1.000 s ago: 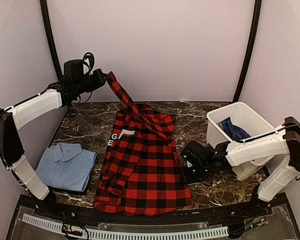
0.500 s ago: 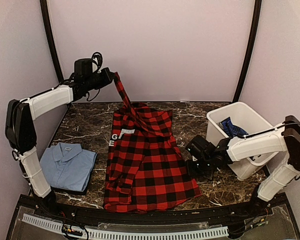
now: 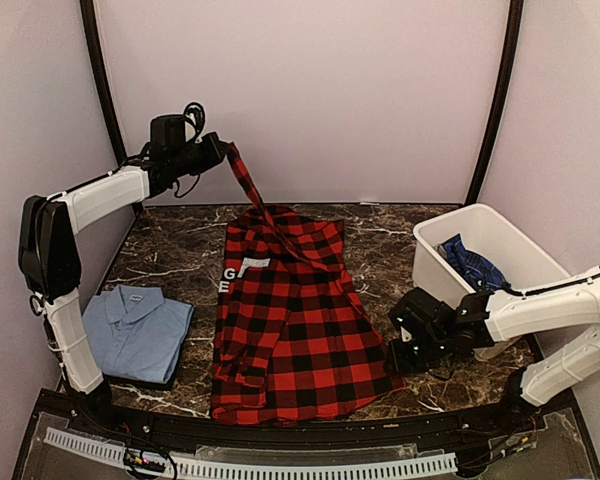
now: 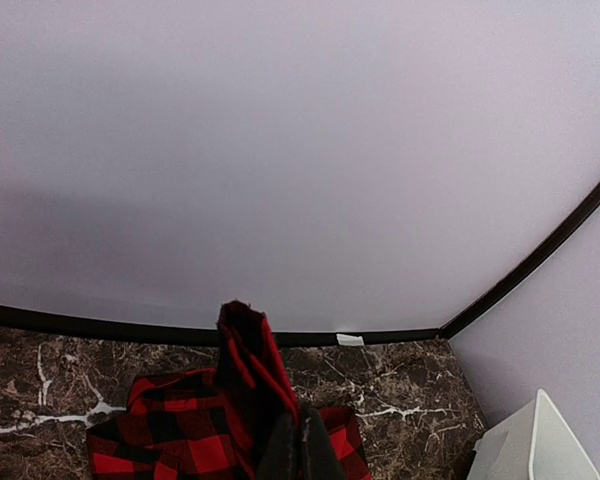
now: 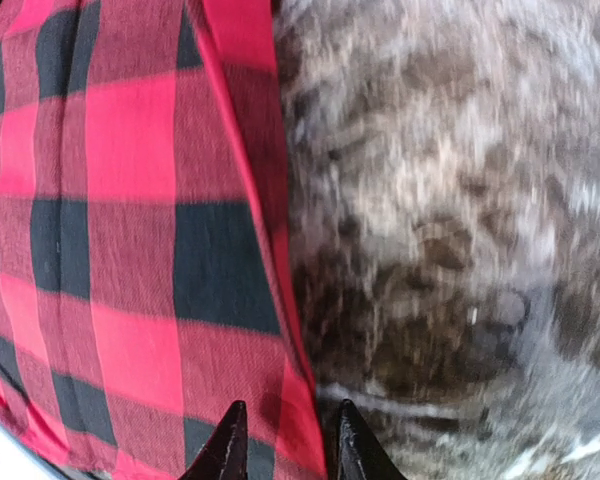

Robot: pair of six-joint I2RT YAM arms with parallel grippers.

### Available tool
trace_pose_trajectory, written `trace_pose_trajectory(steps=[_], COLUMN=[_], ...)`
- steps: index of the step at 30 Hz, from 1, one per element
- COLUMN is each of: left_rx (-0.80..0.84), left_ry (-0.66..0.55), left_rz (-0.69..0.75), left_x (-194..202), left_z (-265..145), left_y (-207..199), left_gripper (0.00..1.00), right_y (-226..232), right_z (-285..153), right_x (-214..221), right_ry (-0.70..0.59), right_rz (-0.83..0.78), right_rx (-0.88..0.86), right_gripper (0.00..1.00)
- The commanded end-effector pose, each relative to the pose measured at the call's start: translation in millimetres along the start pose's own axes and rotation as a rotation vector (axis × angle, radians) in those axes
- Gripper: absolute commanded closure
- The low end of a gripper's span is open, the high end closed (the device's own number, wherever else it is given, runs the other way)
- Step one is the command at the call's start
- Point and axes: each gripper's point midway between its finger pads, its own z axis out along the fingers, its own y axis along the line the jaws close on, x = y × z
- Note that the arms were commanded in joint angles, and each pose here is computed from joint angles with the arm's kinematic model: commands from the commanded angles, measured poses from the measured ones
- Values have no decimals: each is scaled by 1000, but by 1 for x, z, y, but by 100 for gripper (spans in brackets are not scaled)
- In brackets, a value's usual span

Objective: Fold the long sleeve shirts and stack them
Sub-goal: Pick up the 1/3-folded shirt from the center of the board.

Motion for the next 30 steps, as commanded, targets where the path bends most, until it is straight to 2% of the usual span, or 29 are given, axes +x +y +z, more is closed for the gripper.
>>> trace_pose_trajectory(steps=[1,11,16,22,30], left_rx=[48,58,60,65,71], left_ry=[-41,-37,-45,-60,-123], left_rz=[15,6,8,16,48], left_x=[-21,-21,-24,-32,-62], left_z=[-8,-8,-10,-13,-28], left_y=[-15,-17,-20,-25,-37], left_gripper=[100,100,100,100,100], right_y=[2,-11,-7,-2,44], right_z=[-3,0,-2,-15,-45], right_x=[14,32,40,30,3], right_ry=[20,57,65,24,-46], right_rz=[47,77,80,77,0], right_rx=[-36,6,6,35,-39], right_gripper=[72,76,84,100,100])
